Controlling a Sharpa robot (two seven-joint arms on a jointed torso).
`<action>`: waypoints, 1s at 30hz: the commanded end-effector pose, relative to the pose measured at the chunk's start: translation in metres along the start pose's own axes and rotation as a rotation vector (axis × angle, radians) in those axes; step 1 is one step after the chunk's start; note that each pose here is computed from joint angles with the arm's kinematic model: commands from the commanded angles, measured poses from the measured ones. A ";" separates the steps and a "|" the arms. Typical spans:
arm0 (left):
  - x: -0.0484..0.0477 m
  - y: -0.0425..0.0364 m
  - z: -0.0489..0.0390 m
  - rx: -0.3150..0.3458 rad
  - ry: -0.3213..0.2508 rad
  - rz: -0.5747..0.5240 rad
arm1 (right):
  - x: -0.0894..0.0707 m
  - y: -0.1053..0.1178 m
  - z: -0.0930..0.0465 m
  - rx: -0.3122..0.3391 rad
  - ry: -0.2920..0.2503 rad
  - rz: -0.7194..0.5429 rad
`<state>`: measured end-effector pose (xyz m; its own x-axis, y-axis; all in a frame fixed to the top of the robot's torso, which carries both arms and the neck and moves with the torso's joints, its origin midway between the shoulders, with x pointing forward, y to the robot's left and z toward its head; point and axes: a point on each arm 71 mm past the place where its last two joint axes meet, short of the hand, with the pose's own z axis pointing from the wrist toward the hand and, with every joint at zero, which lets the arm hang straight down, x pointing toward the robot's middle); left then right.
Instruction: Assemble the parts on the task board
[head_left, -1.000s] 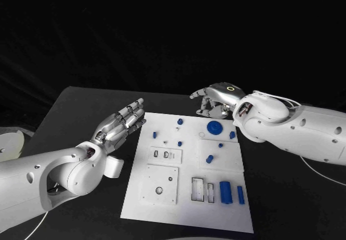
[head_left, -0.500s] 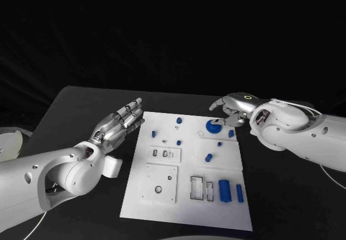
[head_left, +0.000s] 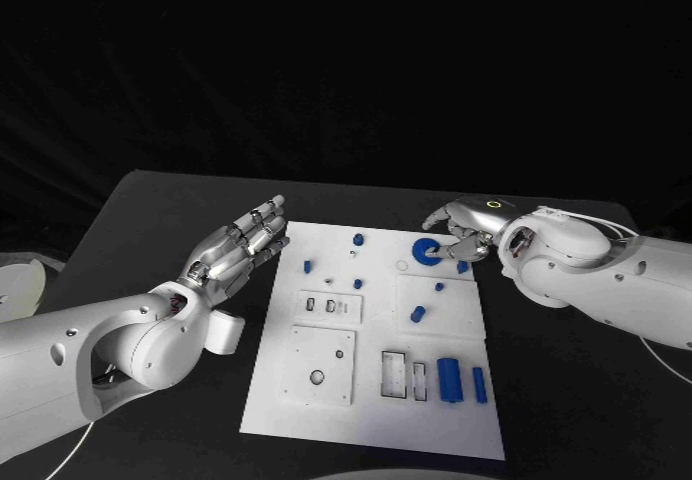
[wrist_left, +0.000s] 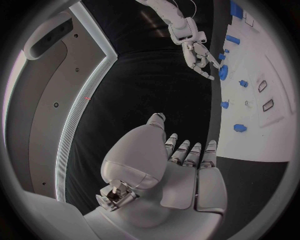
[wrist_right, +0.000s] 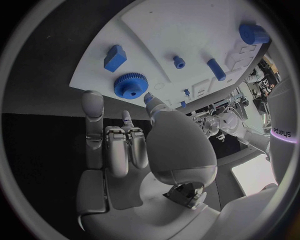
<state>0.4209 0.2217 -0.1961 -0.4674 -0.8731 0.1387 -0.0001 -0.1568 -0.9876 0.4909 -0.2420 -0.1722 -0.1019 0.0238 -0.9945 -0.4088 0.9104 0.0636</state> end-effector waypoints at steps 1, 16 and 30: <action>0.0026 -0.0006 0.0008 0.008 0.025 -0.015 | 0.005 -0.002 0.001 0.011 0.025 -0.022; 0.0022 0.0002 0.0016 0.003 0.029 -0.017 | 0.018 -0.004 0.001 0.024 0.057 -0.039; 0.0025 0.0013 0.0029 -0.001 0.035 -0.020 | 0.020 0.000 0.004 0.000 0.039 -0.051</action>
<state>0.4230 0.2204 -0.1977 -0.4777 -0.8667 0.1436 -0.0093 -0.1585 -0.9873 0.4937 -0.2385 -0.1857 -0.1107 -0.0048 -0.9938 -0.4099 0.9112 0.0413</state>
